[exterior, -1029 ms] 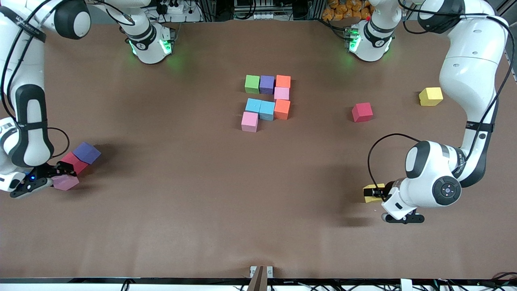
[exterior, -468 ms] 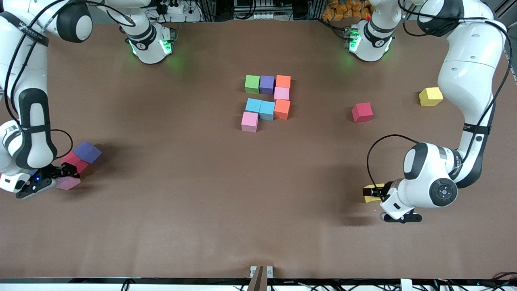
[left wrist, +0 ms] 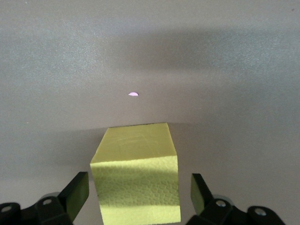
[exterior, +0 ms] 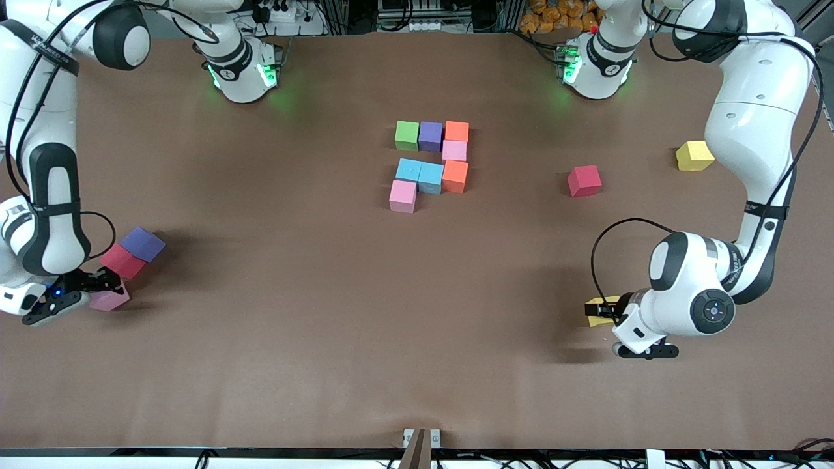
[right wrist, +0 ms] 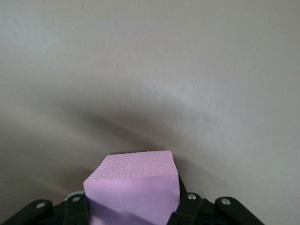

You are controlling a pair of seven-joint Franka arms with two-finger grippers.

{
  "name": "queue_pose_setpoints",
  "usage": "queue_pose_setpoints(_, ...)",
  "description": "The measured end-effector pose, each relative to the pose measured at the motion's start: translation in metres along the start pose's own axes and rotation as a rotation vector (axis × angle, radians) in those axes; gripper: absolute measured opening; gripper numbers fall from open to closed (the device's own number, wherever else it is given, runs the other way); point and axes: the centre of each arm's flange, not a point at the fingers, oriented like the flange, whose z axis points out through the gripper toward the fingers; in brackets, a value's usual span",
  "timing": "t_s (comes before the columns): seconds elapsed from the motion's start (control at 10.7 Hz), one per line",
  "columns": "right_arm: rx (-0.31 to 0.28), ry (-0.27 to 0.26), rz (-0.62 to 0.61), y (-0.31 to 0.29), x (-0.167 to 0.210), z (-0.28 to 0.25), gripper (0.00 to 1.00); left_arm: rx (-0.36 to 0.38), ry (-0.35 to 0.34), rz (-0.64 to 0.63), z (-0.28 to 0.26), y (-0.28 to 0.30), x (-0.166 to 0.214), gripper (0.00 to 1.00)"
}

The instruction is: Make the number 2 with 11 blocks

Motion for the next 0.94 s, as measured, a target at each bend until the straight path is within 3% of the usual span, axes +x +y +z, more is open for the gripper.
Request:
queue_pose_setpoints(0.09,-0.006,0.010,-0.013,-0.002,0.009,-0.004,0.59,0.000,0.000,0.005,0.000,0.000,0.000,0.79)
queue_pose_setpoints(0.28,-0.015,0.025,-0.044,-0.010,0.029,-0.011,0.59,0.000,-0.001,0.011,0.001,0.000,0.000,0.71)
queue_pose_setpoints(0.37,-0.016,0.030,-0.060,-0.017,0.039,-0.012,0.59,0.000,0.001,0.013,0.000,0.000,0.000,0.60)
queue_pose_setpoints(0.94,0.028,0.033,-0.013,-0.059,0.085,-0.014,0.59,-0.008,0.016,0.034,-0.007,0.015,0.000,0.54)
